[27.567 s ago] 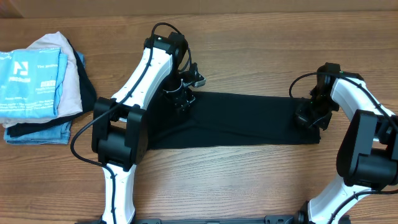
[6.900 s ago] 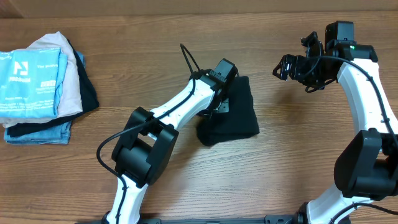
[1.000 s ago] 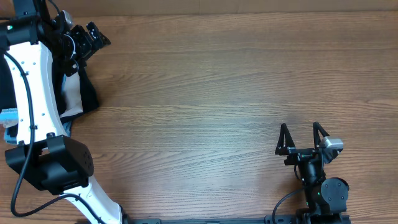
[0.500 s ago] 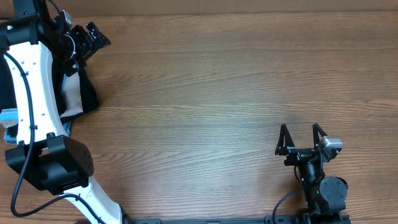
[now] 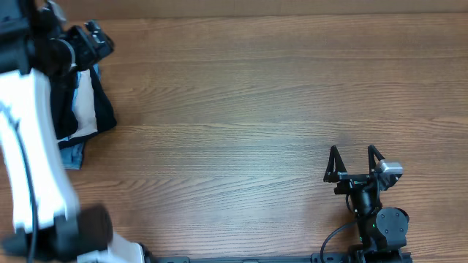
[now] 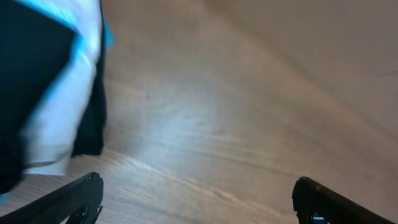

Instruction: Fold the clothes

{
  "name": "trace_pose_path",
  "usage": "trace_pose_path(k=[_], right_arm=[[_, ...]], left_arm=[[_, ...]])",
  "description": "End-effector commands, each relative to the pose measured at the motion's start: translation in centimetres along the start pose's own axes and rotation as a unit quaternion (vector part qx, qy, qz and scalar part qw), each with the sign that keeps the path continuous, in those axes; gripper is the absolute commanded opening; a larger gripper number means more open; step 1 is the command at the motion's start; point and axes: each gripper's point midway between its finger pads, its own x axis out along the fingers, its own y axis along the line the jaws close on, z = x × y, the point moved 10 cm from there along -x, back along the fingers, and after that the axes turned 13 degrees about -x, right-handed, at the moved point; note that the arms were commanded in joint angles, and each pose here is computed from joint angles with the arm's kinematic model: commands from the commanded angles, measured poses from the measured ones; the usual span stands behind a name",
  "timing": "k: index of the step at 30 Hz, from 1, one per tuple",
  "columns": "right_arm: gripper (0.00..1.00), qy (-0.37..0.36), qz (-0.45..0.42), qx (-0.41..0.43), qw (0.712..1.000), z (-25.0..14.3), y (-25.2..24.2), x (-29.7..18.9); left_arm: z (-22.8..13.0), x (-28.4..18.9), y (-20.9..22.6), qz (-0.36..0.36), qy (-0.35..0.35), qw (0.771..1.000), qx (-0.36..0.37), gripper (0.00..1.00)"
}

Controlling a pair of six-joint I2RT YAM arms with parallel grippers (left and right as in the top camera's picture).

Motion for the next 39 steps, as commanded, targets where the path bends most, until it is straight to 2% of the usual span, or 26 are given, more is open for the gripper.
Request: trace_pose_path(k=[1, 4, 6, 10, 13, 15, 17, 20, 22, 24, 26, 32, 35, 39], right_arm=[[1.0, -0.001, -0.003, 0.002, 1.0, -0.2, 0.0, 0.0], [1.0, -0.001, -0.003, 0.002, 1.0, -0.2, 0.0, 0.0], [1.0, -0.001, -0.002, 0.002, 1.0, -0.2, 0.0, 0.0], [1.0, -0.001, -0.003, 0.002, 1.0, -0.2, 0.0, 0.0], [1.0, -0.001, -0.003, 0.002, 1.0, -0.2, 0.0, 0.0], [1.0, -0.001, -0.003, 0.002, 1.0, -0.2, 0.0, 0.0], [1.0, -0.001, -0.003, 0.002, 1.0, -0.2, 0.0, 0.0], [1.0, -0.001, -0.003, 0.002, 1.0, -0.2, 0.0, 0.0], [1.0, -0.001, -0.003, 0.002, 1.0, -0.2, 0.0, 0.0], [1.0, -0.001, -0.003, 0.002, 1.0, -0.2, 0.0, 0.0], [1.0, -0.001, -0.002, 0.002, 1.0, -0.2, 0.0, 0.0], [1.0, -0.001, -0.003, 0.002, 1.0, -0.2, 0.0, 0.0], [1.0, -0.001, -0.003, 0.002, 1.0, -0.2, 0.0, 0.0], [1.0, -0.001, -0.002, 0.002, 1.0, -0.2, 0.0, 0.0]], left_arm=[[-4.7, -13.3, -1.4, -0.033, -0.165, 0.984, 0.052, 1.0], [-10.2, -18.2, 0.3, -0.071, -0.195, 0.975, 0.073, 1.0], [-13.4, -18.2, 2.9, -0.067, -0.185, 0.979, 0.053, 1.0], [-19.2, -11.9, 9.1, -0.022, -0.125, 0.991, 0.035, 1.0], [-21.2, -6.4, 12.1, -0.034, -0.133, 0.991, 0.005, 1.0], [-22.1, -2.3, 13.8, -0.077, -0.165, 0.982, -0.051, 1.0], [-22.7, 0.4, 14.4, -0.128, -0.197, 0.971, -0.049, 1.0], [-23.2, 2.3, 14.3, -0.197, -0.249, 0.948, -0.008, 1.0], [-23.2, 2.8, 14.1, -0.243, -0.315, 0.915, 0.06, 1.0], [-23.5, 2.9, 14.3, -0.259, -0.357, 0.892, 0.101, 1.0], [-23.9, 3.3, 14.8, -0.26, -0.371, 0.884, 0.119, 1.0], [-25.1, 4.4, 16.1, -0.26, -0.392, 0.869, 0.154, 1.0], [-25.4, 4.5, 16.3, -0.249, -0.389, 0.87, 0.171, 1.0], [-26.3, 6.1, 17.3, -0.194, -0.346, 0.892, 0.217, 1.0]])
